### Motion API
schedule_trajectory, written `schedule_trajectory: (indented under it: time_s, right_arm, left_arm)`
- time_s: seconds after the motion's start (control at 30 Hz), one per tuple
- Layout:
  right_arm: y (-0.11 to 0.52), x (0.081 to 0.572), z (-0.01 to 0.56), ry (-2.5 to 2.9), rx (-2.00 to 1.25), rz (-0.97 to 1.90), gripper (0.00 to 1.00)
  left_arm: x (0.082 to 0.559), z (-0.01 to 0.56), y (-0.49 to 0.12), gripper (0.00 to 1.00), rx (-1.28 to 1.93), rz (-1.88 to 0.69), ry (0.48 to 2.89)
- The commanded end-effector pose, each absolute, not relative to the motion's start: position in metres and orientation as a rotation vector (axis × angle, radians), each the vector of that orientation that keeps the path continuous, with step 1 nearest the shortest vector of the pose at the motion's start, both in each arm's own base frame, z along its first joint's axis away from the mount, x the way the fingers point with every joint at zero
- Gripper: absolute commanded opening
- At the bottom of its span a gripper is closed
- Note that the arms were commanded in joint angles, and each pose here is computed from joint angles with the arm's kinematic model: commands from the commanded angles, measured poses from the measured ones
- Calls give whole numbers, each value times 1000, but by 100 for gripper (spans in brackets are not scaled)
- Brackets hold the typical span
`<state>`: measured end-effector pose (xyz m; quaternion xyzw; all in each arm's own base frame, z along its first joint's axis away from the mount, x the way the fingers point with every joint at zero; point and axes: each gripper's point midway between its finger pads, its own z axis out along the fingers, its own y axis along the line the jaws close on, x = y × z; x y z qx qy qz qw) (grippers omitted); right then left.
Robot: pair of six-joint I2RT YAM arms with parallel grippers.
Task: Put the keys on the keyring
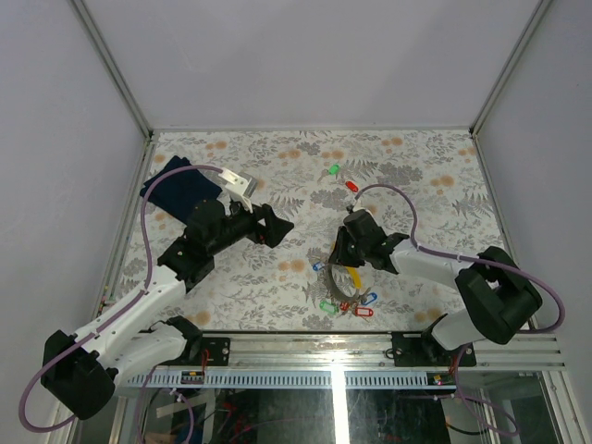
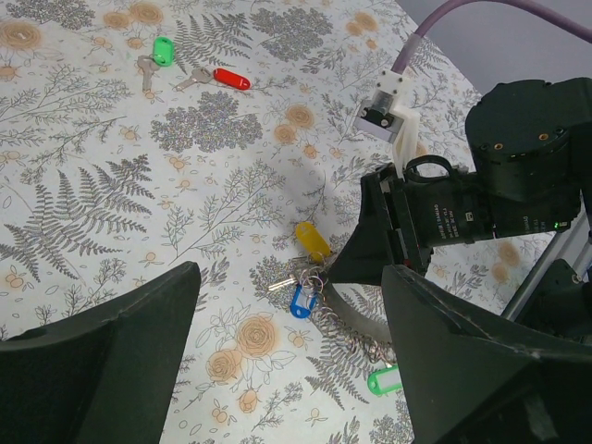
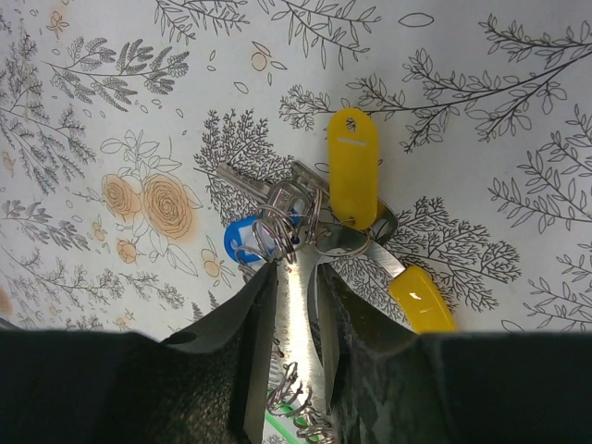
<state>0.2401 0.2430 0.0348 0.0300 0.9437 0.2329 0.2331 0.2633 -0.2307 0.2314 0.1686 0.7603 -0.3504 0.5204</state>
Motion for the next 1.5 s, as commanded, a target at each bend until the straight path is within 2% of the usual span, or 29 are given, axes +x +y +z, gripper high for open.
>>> schedule_trajectory:
  time_s: [0.0,1.1,1.2,1.47]
  right_arm:
    - [260,260,50,2518,98,686,30]
    - [263,268,34,2543,49,633,30]
    - [263,269,34,2542,34,626,27]
    - [264,272,41,2490,-62,638,9]
  left_arm:
    - [267,250,-231,82,391,-837,1783]
    - [267,248,-229,82,403,-821,1786]
    - [267,249,-229,82,402,-820,1785]
    - [267,249,-228,82,402,-814,1785]
